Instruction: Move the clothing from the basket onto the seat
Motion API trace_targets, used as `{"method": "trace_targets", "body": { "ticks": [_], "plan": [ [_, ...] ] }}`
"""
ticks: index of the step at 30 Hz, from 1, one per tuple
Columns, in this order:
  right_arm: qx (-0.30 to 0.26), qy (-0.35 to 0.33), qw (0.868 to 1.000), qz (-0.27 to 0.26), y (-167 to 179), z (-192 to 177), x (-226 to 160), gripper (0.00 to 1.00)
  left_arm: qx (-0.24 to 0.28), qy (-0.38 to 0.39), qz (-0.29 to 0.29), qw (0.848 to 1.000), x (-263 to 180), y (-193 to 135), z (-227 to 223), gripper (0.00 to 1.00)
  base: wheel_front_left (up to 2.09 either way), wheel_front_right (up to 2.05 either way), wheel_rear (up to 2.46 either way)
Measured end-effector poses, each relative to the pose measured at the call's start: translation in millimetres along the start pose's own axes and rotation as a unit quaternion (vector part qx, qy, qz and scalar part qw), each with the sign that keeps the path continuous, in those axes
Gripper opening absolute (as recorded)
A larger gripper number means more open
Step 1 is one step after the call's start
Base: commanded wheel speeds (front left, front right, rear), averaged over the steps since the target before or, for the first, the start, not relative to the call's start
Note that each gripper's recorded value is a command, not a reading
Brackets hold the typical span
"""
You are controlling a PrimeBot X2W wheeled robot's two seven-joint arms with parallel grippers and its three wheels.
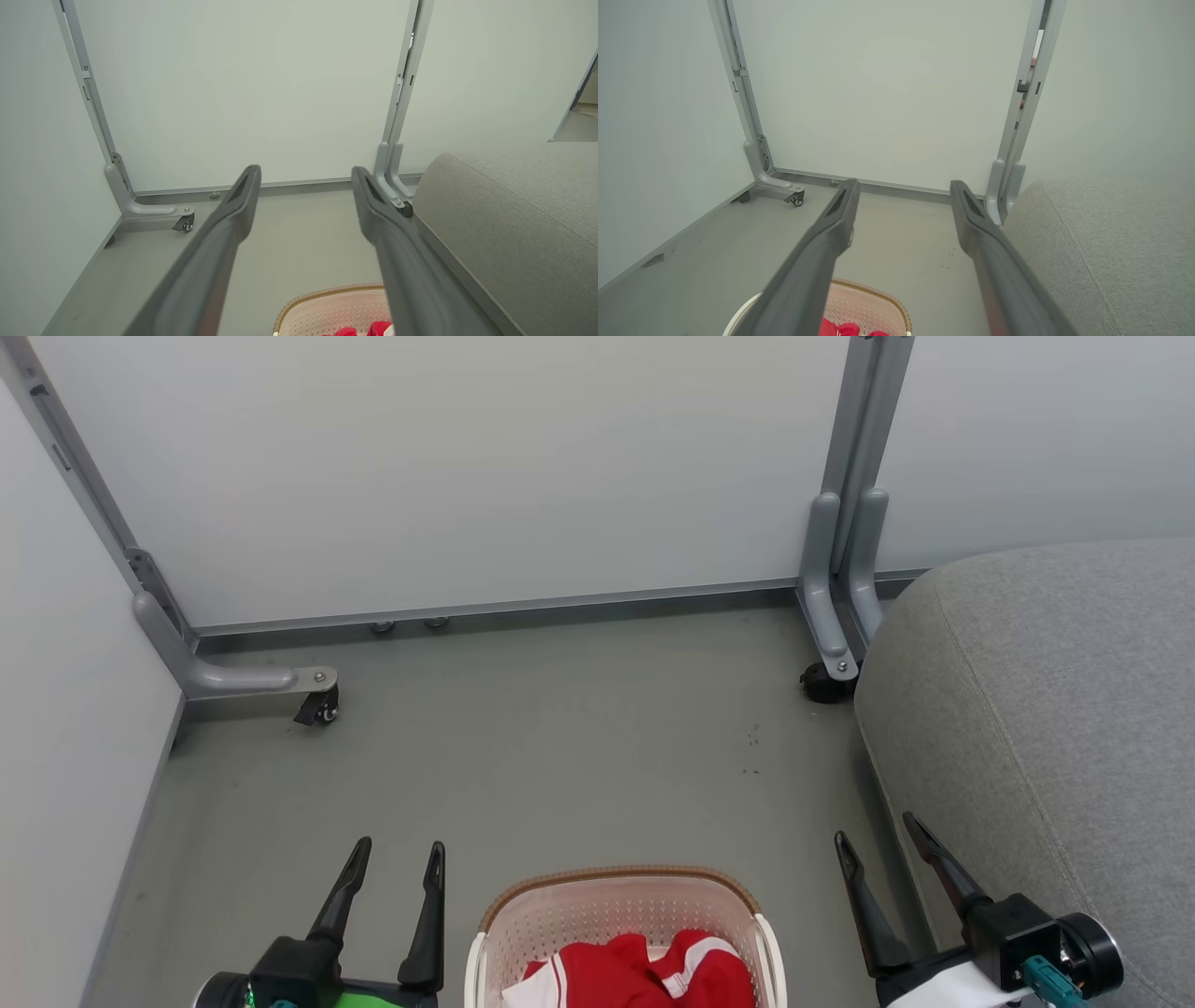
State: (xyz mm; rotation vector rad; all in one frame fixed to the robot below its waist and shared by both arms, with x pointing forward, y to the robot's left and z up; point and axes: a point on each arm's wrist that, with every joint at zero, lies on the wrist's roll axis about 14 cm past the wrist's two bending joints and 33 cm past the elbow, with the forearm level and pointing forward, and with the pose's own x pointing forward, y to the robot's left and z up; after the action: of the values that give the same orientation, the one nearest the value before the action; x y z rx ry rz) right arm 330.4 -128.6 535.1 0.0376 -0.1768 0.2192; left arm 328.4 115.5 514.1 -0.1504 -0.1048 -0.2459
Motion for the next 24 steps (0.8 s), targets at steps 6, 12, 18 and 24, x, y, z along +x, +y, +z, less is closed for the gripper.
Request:
{"method": "trace_targets", "body": {
  "ticks": [6,12,18,24],
  "plan": [
    [0.000,0.000,1.000,-0.001,-0.6,0.0,-0.6,1.00,0.000,0.001,-0.002,1.000,0.5,-0.9,-0.8,1.00,0.00,0.00,0.00],
    [0.001,0.001,1.000,-0.002,-1.0,-0.9,-0.9,1.00,-0.001,0.003,-0.003,1.000,1.0,-1.4,-2.2,1.00,0.00,0.00,0.00],
    [0.002,0.003,1.000,-0.001,-0.6,-1.6,-0.5,1.00,-0.001,0.006,-0.002,1.000,0.5,-0.8,-3.7,1.00,0.00,0.00,0.00],
    [0.003,0.008,1.000,-0.001,-0.7,-4.9,0.5,1.00,-0.003,0.014,-0.002,1.000,0.4,-1.4,-8.6,1.00,0.00,0.00,0.00]
  ]
}}
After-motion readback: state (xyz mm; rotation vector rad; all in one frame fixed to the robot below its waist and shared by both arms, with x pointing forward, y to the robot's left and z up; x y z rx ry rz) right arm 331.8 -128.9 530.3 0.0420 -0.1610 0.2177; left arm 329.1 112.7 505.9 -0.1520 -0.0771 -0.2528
